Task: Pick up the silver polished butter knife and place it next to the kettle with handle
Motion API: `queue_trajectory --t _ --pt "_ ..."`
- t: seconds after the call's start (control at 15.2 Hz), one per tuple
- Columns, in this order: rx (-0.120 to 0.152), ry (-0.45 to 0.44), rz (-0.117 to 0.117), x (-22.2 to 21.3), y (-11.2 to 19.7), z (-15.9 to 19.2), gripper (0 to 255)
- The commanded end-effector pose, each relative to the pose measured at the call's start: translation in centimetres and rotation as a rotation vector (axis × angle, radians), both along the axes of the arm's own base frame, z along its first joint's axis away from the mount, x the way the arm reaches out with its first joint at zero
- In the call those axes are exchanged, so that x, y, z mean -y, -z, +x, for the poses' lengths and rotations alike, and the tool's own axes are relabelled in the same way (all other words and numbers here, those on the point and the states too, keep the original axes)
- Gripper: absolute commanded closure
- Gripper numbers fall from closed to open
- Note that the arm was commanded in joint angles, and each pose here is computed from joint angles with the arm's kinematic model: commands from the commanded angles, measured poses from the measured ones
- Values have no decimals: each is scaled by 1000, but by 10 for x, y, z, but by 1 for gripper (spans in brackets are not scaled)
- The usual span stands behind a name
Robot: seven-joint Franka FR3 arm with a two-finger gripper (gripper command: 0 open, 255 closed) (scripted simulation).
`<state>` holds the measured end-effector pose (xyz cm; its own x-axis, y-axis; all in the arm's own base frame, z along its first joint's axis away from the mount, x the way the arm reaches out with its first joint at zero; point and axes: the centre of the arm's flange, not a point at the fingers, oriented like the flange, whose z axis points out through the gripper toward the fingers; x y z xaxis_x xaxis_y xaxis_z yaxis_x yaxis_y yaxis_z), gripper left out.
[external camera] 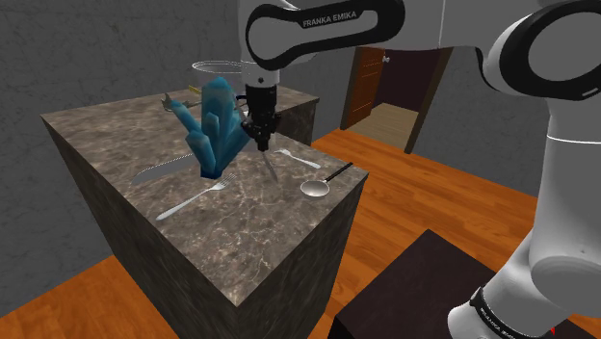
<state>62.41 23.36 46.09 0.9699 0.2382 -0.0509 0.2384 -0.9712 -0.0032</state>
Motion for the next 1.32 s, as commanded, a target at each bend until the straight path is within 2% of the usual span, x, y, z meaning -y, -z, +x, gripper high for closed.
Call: queue_trajectory --t 0.0,0.99,1.25 --pt "-1 1 0 0 10 0 255" --pt "-1 1 0 0 90 0 255" --pt "-1 1 0 0 92 0 255"
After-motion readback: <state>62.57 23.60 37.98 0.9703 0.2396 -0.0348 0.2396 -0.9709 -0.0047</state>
